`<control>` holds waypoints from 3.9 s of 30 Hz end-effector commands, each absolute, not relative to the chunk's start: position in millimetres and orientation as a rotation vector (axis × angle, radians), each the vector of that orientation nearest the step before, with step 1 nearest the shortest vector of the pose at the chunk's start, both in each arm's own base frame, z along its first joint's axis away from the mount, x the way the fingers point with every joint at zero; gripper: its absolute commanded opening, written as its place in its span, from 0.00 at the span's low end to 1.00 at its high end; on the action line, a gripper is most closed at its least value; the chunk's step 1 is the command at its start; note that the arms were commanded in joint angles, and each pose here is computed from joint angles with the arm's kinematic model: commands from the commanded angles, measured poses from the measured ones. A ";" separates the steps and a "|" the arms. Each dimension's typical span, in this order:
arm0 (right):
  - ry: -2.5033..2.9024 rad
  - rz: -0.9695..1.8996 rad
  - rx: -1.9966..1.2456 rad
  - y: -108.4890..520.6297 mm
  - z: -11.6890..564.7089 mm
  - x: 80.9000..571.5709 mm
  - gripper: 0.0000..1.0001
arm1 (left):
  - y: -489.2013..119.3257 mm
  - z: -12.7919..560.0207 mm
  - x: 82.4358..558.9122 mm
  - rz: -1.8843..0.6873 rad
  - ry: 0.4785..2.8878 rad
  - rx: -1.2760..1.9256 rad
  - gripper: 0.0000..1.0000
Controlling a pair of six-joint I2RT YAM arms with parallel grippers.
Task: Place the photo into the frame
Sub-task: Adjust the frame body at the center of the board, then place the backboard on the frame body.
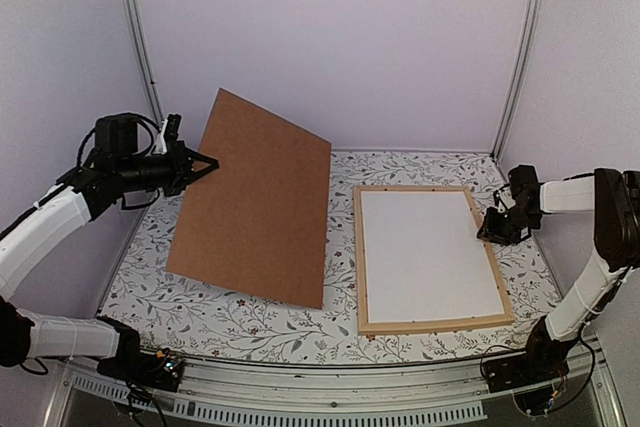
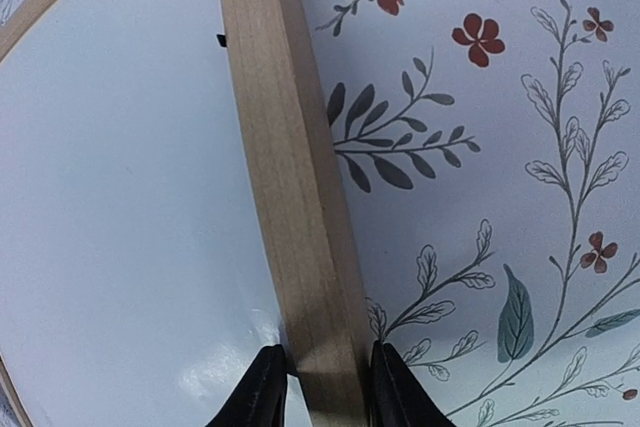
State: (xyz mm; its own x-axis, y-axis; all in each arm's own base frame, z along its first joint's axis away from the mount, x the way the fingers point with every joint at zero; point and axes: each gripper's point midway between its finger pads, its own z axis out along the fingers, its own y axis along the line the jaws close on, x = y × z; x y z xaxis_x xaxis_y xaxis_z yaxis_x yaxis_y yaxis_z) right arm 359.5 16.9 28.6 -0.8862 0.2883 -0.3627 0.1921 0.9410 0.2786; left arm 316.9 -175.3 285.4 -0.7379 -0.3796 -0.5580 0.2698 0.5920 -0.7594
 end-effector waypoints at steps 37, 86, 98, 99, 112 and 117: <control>2.593 0.543 -0.082 253.1 84.9 338.0 0.60 | -149.5 308.6 338.0 -1.135 1.973 -0.126 0.00; 2.615 0.609 -0.227 334.0 70.2 337.2 0.62 | -142.1 322.1 334.1 -1.152 1.941 -0.108 0.00; 2.683 0.570 -0.229 330.5 36.8 334.9 0.63 | -141.1 326.1 332.5 -1.142 1.933 -0.103 0.00; 2.687 0.567 -0.226 329.6 35.4 335.0 0.63 | -140.6 326.2 332.5 -1.140 1.933 -0.104 0.00; 2.702 0.528 -0.172 315.4 32.7 337.3 0.63 | -139.1 325.6 332.2 -1.125 1.934 -0.105 0.00; 2.704 0.525 -0.166 313.4 32.3 338.0 0.64 | -139.2 322.5 331.5 -1.125 1.941 -0.108 0.00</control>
State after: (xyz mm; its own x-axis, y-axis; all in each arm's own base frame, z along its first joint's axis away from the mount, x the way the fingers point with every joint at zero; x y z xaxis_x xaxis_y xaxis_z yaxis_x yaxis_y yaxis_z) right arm 335.9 323.0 35.6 -0.9180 -0.0544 -0.3928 -0.2091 0.9081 0.3629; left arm 333.8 -139.3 284.6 -0.6889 -0.4550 -0.5643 0.2243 0.6066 -0.7628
